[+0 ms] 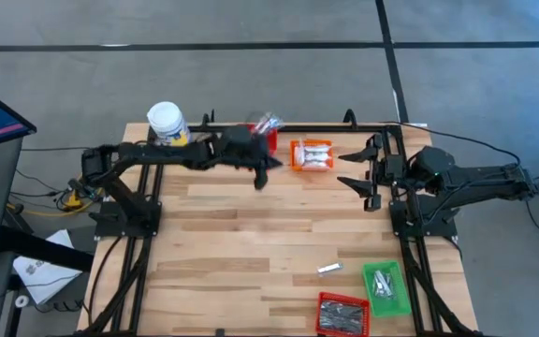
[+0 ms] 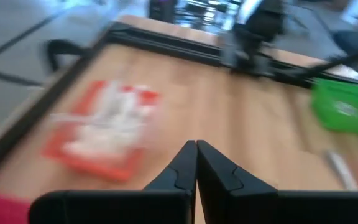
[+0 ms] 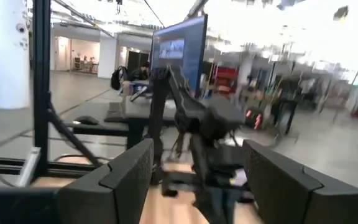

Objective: Pick & Place Travel size toiletries
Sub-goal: Put the silver nail cutter into the green bin

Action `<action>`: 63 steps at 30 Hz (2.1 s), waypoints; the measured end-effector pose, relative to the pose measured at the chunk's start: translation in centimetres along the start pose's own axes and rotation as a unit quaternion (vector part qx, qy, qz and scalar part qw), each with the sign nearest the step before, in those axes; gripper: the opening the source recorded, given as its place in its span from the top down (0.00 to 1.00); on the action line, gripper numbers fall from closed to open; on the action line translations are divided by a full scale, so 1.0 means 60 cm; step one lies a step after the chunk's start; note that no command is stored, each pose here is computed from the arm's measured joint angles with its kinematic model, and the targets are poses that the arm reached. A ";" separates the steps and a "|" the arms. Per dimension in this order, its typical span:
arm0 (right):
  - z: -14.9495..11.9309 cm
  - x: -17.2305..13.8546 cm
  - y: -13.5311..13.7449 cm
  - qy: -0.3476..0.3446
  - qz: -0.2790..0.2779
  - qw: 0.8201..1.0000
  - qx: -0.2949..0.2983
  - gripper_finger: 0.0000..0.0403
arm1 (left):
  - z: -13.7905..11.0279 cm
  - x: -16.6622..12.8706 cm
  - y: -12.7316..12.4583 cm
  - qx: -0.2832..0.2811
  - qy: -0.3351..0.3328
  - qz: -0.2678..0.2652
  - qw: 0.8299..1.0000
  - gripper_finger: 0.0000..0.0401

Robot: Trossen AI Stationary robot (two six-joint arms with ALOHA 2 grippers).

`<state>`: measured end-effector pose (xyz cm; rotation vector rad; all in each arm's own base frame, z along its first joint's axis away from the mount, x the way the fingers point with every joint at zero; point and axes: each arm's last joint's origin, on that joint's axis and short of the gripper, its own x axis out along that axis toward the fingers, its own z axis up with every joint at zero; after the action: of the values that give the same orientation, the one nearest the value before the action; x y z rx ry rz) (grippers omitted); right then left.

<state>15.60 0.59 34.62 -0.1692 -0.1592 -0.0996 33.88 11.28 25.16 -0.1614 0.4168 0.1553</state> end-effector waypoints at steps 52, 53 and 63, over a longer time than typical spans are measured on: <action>-0.298 0.013 0.277 0.595 0.147 0.787 0.070 0.41 | -0.163 -0.018 -0.269 0.040 -0.019 -0.070 0.997 1.00; -0.304 0.012 0.278 0.603 0.143 0.782 0.067 0.41 | -0.163 -0.018 -0.269 0.039 -0.020 -0.070 0.997 1.00; -0.343 0.011 0.287 0.640 0.105 0.760 0.051 0.41 | -0.162 -0.018 -0.269 0.039 -0.024 -0.071 0.996 1.00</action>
<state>21.23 13.84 11.96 0.0201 1.2392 0.0356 32.06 -6.42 18.85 -0.1105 0.3624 0.0037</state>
